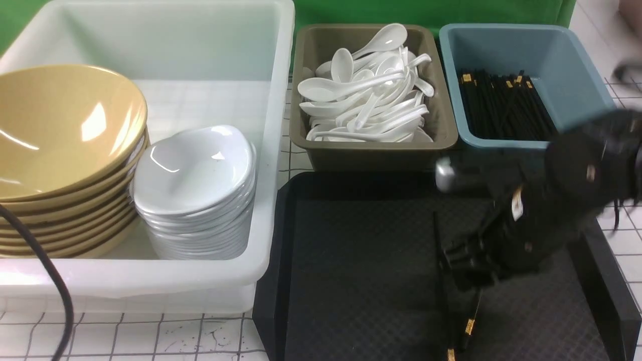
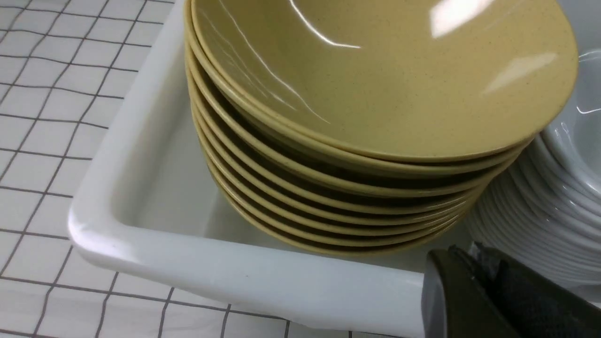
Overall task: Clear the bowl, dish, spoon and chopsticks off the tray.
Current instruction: Use the right arm to grab a chopstick, then use the right arm to put a chopstick into the small storage box on the right
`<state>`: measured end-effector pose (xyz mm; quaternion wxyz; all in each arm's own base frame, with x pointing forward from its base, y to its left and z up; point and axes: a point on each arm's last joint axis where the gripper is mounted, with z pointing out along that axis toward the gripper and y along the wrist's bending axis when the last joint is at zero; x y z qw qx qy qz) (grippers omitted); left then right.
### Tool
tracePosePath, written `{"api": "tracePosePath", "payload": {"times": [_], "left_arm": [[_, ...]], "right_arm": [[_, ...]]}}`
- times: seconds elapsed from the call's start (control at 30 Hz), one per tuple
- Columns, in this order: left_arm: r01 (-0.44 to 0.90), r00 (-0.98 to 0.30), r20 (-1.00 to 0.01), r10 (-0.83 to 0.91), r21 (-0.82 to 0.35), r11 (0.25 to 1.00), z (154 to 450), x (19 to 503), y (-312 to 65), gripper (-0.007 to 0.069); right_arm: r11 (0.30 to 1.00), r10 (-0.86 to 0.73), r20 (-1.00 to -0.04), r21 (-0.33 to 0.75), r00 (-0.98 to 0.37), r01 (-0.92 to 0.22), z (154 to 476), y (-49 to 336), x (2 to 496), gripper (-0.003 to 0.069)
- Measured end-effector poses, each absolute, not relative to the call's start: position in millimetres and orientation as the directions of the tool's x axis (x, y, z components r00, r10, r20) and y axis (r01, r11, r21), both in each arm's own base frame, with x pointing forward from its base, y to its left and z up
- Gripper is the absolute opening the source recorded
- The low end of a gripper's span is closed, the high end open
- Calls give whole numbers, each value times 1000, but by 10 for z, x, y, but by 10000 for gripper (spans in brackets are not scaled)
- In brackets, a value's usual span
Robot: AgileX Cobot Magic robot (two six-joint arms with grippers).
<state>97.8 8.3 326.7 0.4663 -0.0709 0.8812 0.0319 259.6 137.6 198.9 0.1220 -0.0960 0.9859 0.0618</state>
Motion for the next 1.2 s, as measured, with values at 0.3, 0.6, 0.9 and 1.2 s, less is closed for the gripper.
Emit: {"api": "tracePosePath", "payload": {"times": [0.3, 0.6, 0.9, 1.2], "left_arm": [[-119, -546, -833, -90, -30, 992, 3092, 1036, 40, -12], [-113, -531, -843, -89, -34, 993, 3103, 1046, 35, -12], [-104, -508, -857, -87, -39, 994, 3125, 1060, 27, -12], [-104, -509, -856, -87, -39, 994, 3124, 1059, 28, -12]], "right_arm": [[977, -183, -228, 71, -956, -203, 1630, 1398, 2676, 353], [955, -293, -180, -7, -939, -297, 1619, 1346, 2660, 125], [946, -323, -179, -22, -929, -324, 1823, 1284, 2561, 83], [920, -380, -397, -62, -836, -388, 2752, 1108, 2307, 83]]}}
